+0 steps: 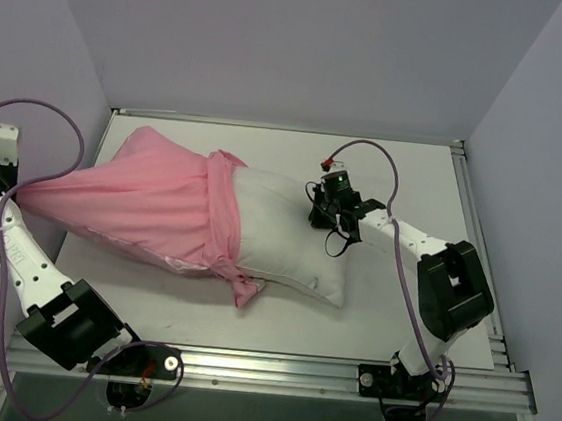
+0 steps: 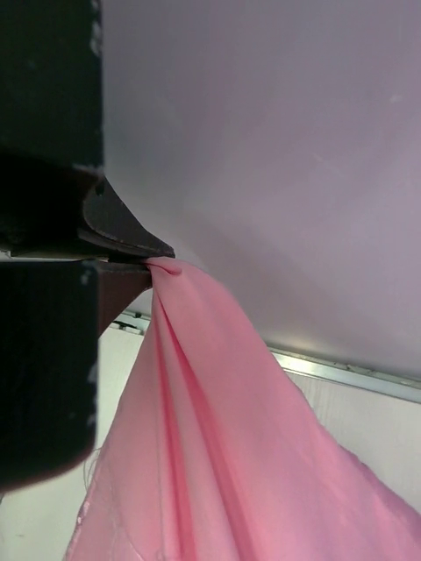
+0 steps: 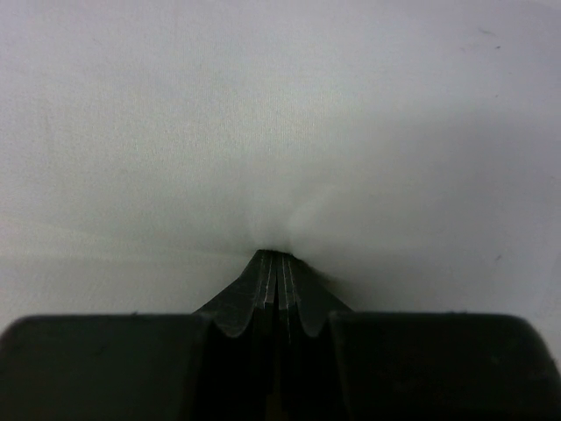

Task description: Remove the pillowcase from the pillow

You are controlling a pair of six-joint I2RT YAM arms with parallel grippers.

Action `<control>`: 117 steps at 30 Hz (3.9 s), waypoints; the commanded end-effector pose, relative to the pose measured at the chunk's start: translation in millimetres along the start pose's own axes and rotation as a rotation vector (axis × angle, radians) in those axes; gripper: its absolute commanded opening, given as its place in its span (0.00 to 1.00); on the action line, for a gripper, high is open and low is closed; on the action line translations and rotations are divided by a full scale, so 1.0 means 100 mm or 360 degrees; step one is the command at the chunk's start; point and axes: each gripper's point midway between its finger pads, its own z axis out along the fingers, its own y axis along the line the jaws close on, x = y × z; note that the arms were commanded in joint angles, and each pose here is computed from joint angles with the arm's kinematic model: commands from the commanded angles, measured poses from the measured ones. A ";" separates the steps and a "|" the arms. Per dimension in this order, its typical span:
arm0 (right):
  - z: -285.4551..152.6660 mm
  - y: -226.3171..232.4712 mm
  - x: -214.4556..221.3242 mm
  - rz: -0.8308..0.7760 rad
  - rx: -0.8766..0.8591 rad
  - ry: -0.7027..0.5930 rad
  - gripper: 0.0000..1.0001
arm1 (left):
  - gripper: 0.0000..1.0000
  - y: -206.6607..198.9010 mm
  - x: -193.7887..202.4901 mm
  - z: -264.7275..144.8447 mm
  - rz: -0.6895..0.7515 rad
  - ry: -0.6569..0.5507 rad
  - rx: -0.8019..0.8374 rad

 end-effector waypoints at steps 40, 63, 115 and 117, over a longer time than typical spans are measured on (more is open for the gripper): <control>-1.64 0.90 -1.48 -0.0411 0.0027 -0.0435 0.19 | 0.02 -1.23 -0.93 -0.40 -0.0204 -0.0625 0.0625; 0.44 -0.03 1.16 -0.0821 0.0570 0.0814 0.23 | 0.02 -1.27 -1.24 -0.56 -0.0275 -0.0711 0.0675; -0.11 -2.41 0.36 0.0471 0.0538 0.0487 0.00 | 0.02 -1.52 -2.45 -0.90 -0.0086 -0.0907 0.0704; -0.14 -2.30 0.19 0.0538 0.0472 0.0383 0.00 | 0.02 -2.15 -2.31 -0.78 0.0084 -0.0787 0.0875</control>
